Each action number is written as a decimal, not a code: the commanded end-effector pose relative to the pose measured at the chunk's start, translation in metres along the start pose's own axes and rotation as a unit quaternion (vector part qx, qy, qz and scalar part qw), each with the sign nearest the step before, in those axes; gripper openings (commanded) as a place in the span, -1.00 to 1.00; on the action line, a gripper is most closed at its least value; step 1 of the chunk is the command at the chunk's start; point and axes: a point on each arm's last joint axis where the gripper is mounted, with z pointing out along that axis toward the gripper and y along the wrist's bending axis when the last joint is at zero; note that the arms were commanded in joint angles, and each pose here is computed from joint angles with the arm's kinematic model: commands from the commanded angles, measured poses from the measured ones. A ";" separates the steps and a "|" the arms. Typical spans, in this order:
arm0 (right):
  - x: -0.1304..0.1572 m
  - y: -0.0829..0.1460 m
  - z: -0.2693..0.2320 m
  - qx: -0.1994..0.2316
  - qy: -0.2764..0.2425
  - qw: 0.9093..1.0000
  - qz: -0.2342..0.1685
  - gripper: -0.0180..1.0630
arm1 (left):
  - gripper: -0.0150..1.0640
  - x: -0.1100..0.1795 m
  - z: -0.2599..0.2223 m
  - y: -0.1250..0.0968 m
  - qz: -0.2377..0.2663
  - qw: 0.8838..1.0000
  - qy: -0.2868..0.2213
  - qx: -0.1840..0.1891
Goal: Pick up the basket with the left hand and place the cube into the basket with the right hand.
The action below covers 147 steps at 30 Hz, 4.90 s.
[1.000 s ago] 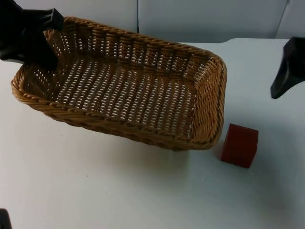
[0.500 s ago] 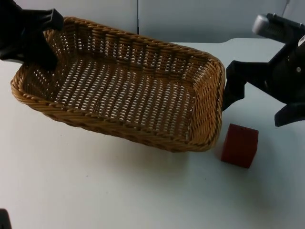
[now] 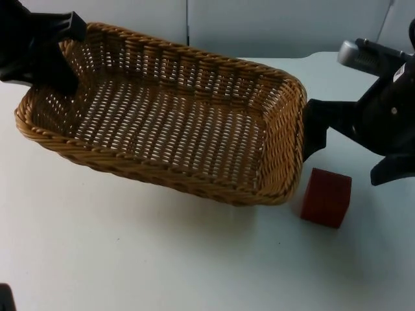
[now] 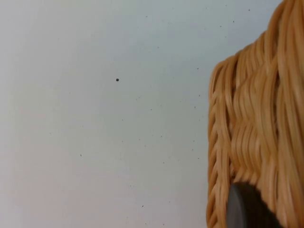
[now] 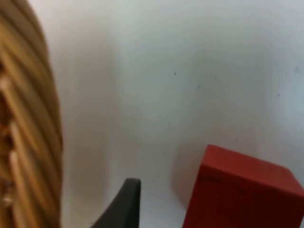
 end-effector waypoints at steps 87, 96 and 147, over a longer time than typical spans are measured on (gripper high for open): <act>-0.047 0.132 -0.159 -0.097 -0.174 0.916 -0.348 0.93 | -0.97 -0.011 -0.006 0.000 -0.012 0.999 -0.048 -0.011; -0.065 0.105 -0.273 -0.048 -0.272 0.896 -0.348 0.93 | -0.97 -0.013 -0.006 0.000 -0.015 0.998 -0.062 -0.017; -0.045 0.049 -0.372 0.143 -0.373 0.863 -0.311 0.71 | -0.97 -0.113 -0.118 -0.041 0.181 0.964 -0.193 -0.021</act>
